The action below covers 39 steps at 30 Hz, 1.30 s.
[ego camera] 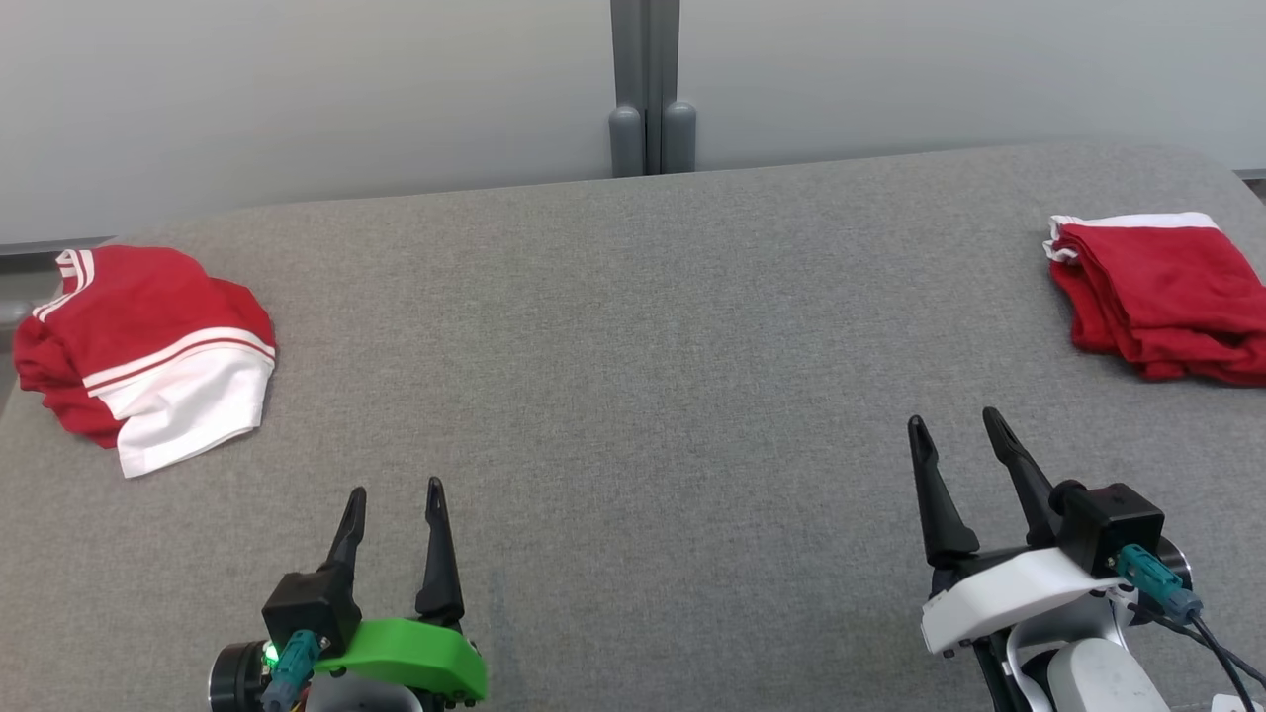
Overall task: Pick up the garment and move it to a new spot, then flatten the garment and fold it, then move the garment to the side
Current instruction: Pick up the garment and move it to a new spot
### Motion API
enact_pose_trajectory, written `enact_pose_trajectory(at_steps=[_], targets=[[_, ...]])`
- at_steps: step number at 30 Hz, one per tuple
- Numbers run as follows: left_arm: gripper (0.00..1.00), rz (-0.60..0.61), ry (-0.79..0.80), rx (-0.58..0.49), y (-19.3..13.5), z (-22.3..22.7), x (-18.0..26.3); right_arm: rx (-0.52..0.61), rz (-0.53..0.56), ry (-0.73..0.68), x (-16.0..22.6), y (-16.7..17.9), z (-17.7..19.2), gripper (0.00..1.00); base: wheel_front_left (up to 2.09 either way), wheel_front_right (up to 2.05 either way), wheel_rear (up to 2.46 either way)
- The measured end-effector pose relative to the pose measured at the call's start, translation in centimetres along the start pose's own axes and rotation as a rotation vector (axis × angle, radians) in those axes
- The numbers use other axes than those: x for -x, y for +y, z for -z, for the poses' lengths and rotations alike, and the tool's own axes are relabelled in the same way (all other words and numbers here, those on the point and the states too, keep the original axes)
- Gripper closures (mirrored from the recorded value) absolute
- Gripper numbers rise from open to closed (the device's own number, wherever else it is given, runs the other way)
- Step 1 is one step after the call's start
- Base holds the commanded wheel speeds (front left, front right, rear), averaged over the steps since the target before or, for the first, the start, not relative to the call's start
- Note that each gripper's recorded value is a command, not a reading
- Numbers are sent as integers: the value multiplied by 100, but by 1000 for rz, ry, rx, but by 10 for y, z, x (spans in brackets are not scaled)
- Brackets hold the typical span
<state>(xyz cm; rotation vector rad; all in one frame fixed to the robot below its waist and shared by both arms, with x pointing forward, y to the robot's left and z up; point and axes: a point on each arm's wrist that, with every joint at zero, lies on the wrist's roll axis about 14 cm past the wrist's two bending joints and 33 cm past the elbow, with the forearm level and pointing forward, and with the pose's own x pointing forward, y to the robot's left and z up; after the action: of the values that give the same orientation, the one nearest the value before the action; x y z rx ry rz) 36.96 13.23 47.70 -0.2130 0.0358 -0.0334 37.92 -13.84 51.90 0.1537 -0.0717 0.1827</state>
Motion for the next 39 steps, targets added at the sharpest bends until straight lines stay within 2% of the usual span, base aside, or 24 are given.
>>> enact_pose_trajectory(at_steps=[10, 16, 30, 39], targets=[[0, -12, -5, 0, 4, -2, 0, 15, -4, 20, -2, 1, 4, 0, 0, 0, 0], [0, -57, -32, -3, 18, -10, 4, 5, -57, 26, -10, 17, 6, 0, 0, 0, 0], [0, -291, -99, -14, 90, -32, 47, -30, -269, 50, -39, 89, 20, 0, 0, 0, 0], [0, -396, -122, -12, 117, -38, 73, -42, -384, 76, -50, 129, 29, 0, 0, 0, 0]])
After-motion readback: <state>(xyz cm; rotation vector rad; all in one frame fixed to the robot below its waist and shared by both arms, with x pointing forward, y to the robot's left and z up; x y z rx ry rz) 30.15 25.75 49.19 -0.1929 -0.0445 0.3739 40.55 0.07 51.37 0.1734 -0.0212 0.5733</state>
